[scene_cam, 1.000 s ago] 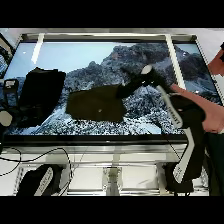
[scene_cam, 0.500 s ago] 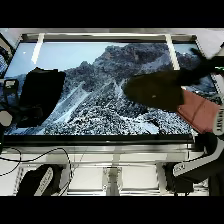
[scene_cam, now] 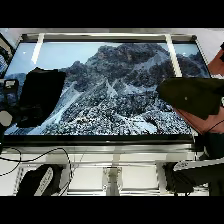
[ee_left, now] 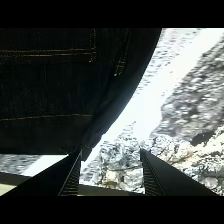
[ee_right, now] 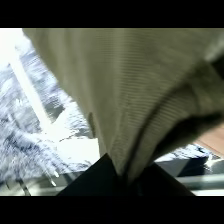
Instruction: Fold the clothes and pants, and hang the long-sleeved shirts on hangers.
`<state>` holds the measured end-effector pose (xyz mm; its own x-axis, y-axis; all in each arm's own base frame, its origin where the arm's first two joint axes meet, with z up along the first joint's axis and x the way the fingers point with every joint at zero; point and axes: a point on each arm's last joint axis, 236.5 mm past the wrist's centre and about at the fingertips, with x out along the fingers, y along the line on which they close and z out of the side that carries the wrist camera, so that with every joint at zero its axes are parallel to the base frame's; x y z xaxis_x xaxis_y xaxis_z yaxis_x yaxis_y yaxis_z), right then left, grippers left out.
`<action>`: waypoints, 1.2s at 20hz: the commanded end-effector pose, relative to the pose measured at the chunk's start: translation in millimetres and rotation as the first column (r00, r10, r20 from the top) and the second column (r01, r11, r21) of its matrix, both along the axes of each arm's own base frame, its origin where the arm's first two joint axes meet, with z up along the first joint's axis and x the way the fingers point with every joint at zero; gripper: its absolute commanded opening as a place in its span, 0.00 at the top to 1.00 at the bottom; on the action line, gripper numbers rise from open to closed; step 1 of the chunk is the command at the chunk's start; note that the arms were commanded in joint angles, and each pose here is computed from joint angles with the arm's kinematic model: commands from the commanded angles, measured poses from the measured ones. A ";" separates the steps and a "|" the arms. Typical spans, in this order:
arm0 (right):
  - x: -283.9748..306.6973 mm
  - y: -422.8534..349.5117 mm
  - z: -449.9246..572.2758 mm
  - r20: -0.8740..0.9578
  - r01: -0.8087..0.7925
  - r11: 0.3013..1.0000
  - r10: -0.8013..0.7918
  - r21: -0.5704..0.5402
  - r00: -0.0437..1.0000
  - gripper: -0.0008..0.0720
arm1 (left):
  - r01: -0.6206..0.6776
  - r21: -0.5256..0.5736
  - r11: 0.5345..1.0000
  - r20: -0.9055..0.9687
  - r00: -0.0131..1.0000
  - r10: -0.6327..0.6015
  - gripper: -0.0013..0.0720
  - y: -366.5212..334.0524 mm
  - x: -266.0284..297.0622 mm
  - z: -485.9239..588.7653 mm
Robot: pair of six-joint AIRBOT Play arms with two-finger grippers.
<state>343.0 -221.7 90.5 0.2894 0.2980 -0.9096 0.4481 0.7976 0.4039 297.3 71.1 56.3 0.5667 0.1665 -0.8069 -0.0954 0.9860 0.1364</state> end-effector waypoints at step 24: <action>60.3 148.6 -5.6 0.101 -0.329 0.941 0.336 -0.084 0.936 0.95 | -0.001 0.001 1.000 0.000 1.000 0.001 0.41 0.4 -0.2 0.1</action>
<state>373.9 -156.5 76.2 0.2904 0.2582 -0.9214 0.3451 0.8698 0.3525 297.3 71.1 56.3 0.5667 0.1668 -0.8069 -0.0954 0.9860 0.1368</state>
